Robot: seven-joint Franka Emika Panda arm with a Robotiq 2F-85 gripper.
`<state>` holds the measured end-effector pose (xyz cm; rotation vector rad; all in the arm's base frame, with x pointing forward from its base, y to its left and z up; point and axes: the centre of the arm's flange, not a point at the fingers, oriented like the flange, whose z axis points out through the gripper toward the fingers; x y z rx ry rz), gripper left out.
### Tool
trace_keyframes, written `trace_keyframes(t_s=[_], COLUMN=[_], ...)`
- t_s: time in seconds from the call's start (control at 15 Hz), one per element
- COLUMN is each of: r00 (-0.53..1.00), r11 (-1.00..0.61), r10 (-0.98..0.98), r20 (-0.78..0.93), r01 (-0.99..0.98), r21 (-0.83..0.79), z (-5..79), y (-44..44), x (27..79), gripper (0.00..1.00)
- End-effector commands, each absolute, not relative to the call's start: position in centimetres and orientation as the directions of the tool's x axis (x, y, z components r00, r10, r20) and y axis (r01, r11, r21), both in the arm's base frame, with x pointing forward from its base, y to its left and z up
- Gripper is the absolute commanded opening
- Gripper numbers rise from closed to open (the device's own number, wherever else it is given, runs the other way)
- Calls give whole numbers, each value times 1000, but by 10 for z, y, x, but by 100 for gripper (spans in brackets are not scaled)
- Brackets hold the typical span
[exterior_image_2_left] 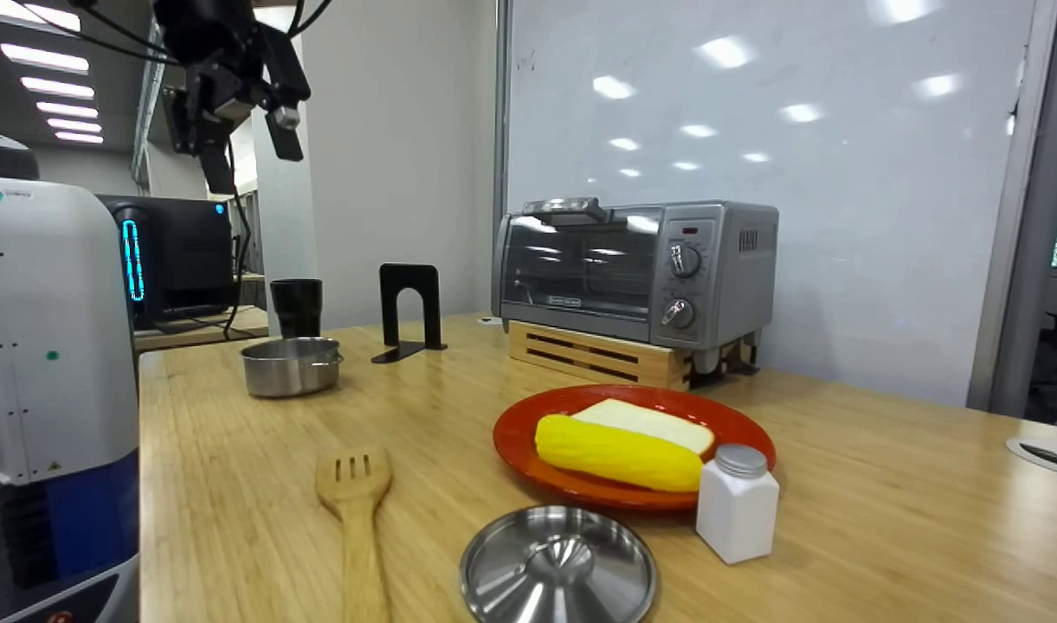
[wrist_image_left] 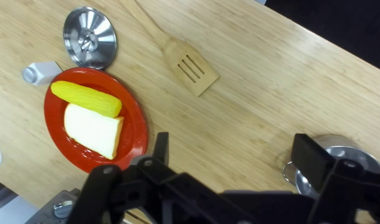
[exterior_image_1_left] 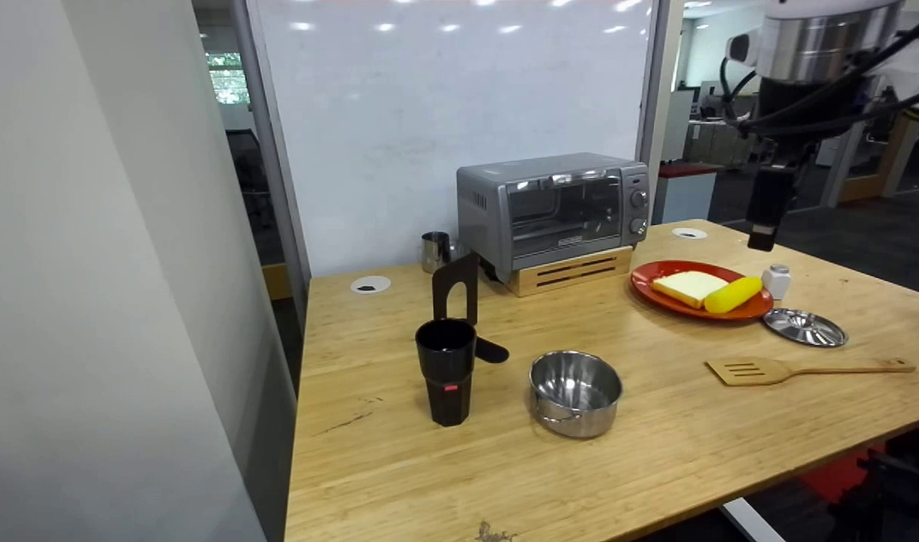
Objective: Move the silver pot and the red plate away from the microwave, and close the microwave door.
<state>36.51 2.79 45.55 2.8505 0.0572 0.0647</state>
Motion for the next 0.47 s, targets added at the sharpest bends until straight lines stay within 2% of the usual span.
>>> trace_keyframes(t_s=[0.0,0.13,0.2,0.4], r00=[993,985,991,986], r11=[-940,-940,-944,-943], r10=[49,-4,3,-19], r20=[111,172,134,167], r01=[8,-62,-41,-73], r21=[341,334,328,324], z=[476,489,486,497], y=[-18,-34,-14,-27], x=[330,328,338,330], gripper=[100,100,100,100])
